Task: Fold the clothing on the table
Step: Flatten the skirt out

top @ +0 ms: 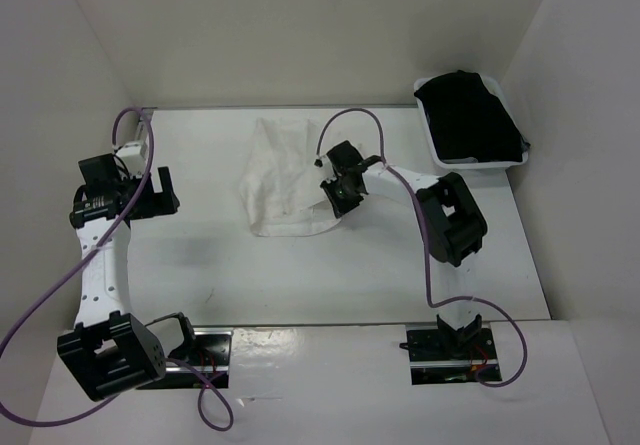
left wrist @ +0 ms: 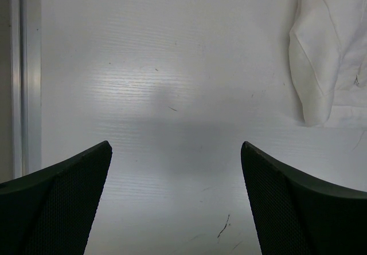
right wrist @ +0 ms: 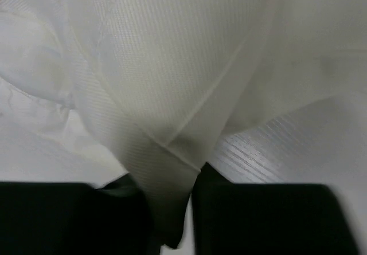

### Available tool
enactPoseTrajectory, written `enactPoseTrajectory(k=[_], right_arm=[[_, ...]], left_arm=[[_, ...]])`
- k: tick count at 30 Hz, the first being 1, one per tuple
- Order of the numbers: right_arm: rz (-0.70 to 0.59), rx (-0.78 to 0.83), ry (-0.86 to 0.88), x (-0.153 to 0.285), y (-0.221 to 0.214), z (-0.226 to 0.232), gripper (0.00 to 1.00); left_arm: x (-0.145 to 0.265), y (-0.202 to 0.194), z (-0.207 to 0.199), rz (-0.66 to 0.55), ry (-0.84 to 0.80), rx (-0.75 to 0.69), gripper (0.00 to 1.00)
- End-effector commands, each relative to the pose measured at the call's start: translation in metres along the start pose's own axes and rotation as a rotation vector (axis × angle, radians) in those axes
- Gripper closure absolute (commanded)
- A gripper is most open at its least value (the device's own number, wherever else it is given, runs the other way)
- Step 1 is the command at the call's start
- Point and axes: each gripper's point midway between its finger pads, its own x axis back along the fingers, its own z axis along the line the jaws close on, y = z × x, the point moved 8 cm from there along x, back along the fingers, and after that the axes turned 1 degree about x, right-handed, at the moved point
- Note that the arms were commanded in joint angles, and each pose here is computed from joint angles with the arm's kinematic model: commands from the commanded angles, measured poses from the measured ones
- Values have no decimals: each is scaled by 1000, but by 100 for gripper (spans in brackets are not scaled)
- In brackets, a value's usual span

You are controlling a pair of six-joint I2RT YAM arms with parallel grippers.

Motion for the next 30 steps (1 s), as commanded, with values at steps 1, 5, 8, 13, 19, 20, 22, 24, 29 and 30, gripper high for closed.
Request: enactPoseTrajectory(k=[1, 5, 8, 13, 19, 20, 22, 24, 29, 30], right_arm=[[5, -28, -23, -11, -2, -3, 87], [-51, 35, -218, 15, 23, -23, 100], [-186, 64, -364, 65, 70, -45, 100], [-548, 116, -484, 197, 163, -39, 100], [-639, 323, -356, 226, 177, 39, 100], [-574, 380, -318, 205, 172, 52, 100], [-414, 444, -370, 153, 147, 73, 100], [-328, 491, -333, 112, 121, 84, 100], [-133, 555, -234, 67, 81, 93, 100], [-103, 550, -232, 63, 76, 92, 100]], left_arm=[[-1, 2, 0, -13, -26, -6, 1], [-1, 2, -1, -14, -35, -15, 1], [-1, 2, -2, -15, -44, -15, 1], [-3, 2, -2, -8, -54, -13, 1], [-5, -1, -4, -2, -77, -19, 1], [-5, -1, -4, -2, -77, -19, 1], [-5, -1, -4, -2, -77, -19, 1], [-5, -1, -4, -2, -77, -19, 1], [-5, -1, -4, -4, -87, -28, 1], [-7, -1, -4, 5, -88, -26, 1]])
